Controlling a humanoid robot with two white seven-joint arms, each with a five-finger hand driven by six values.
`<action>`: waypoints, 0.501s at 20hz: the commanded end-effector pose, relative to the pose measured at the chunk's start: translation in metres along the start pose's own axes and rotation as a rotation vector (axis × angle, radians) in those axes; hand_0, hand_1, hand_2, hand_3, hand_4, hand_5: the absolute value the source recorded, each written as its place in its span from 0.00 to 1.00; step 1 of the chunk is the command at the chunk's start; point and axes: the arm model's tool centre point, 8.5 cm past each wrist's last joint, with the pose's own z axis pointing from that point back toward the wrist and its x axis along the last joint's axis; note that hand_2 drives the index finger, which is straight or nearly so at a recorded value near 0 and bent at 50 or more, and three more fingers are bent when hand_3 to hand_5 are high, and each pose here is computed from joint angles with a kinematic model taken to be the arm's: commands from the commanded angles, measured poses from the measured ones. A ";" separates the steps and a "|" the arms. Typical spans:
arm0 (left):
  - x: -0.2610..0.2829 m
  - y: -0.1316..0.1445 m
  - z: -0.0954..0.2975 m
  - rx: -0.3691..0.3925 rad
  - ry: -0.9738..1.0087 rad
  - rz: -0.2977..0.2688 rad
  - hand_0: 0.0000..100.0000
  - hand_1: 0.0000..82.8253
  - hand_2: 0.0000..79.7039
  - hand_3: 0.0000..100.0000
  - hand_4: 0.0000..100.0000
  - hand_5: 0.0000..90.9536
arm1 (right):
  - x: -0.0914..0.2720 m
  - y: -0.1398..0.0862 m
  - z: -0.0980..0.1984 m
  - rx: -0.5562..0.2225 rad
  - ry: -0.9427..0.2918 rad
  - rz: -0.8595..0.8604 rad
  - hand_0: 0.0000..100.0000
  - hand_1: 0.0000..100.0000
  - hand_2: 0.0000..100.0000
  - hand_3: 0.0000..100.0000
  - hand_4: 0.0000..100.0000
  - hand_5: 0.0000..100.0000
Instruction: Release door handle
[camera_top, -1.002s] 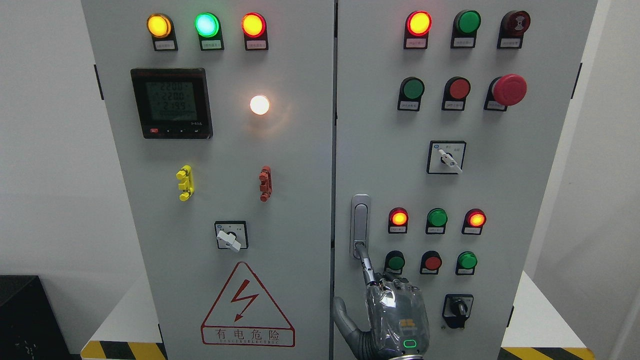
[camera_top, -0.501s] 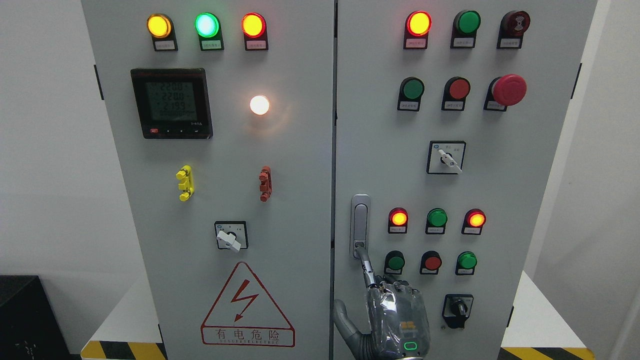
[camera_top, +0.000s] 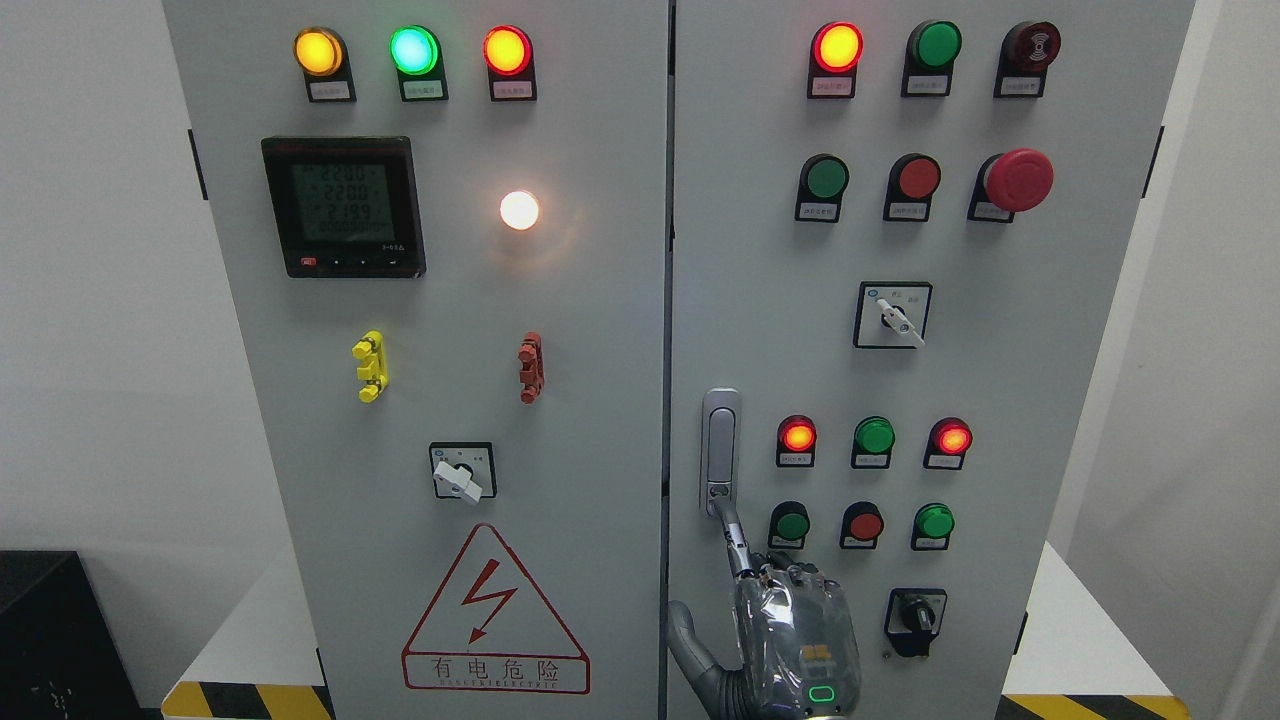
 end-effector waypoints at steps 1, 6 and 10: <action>0.000 0.000 0.000 -0.001 0.002 0.000 0.00 0.00 0.05 0.10 0.00 0.00 | -0.002 0.010 0.003 0.028 0.007 0.004 0.43 0.23 0.00 0.74 0.69 0.67; 0.000 0.000 0.000 -0.001 0.000 0.000 0.00 0.00 0.05 0.10 0.00 0.00 | -0.002 0.009 0.003 0.027 0.007 0.004 0.43 0.23 0.00 0.75 0.69 0.67; 0.000 0.000 0.000 -0.001 0.000 0.000 0.00 0.00 0.05 0.10 0.00 0.00 | -0.003 0.010 0.004 0.031 0.010 0.003 0.43 0.23 0.00 0.75 0.69 0.67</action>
